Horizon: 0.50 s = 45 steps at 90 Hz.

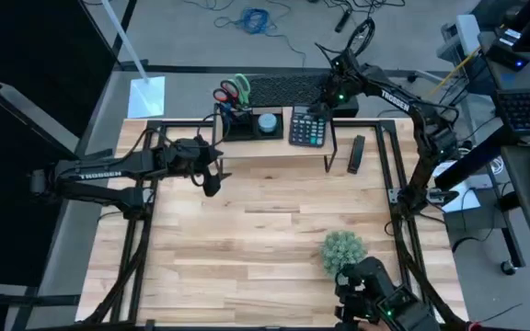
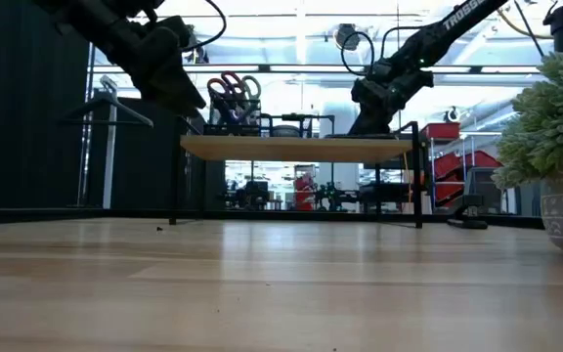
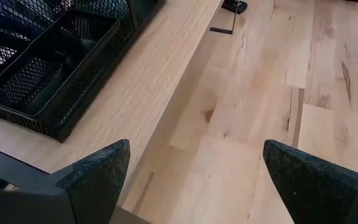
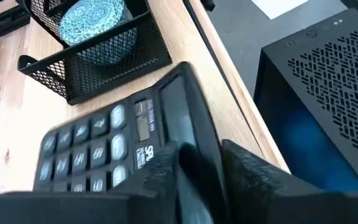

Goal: Pick and place office supplies into organizer
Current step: Remove the black calculator from the shelf

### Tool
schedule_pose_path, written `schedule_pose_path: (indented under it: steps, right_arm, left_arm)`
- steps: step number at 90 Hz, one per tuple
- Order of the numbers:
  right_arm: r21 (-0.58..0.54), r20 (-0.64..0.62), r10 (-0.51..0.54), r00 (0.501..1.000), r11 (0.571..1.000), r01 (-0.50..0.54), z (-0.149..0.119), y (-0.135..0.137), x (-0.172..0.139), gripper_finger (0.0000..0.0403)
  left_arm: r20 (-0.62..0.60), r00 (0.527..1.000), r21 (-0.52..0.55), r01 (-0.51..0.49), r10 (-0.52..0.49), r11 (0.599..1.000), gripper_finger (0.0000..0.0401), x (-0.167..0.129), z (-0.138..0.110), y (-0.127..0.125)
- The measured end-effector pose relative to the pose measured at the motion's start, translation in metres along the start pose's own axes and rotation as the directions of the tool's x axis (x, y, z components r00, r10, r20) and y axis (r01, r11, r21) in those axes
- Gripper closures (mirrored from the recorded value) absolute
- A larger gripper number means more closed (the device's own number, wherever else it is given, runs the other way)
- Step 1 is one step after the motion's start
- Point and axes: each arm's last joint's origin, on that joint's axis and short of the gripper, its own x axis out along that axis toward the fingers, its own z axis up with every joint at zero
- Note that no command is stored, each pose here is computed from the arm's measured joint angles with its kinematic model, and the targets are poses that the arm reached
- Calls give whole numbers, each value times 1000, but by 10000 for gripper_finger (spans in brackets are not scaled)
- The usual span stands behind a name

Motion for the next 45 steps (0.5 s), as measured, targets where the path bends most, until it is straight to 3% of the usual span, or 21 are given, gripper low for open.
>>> schedule_pose_path:
  steps: [14,45]
  right_arm:
    - [25,11,15,1000,1000,-15,1,1,-1,387]
    - [56,7,11,1000,998,-11,2,2,-3,386]
  left_arm:
    - [1,1000,1,0,0,1000,45,0,0,0]
    - [2,1000,3,0,0,1000,45,0,0,0]
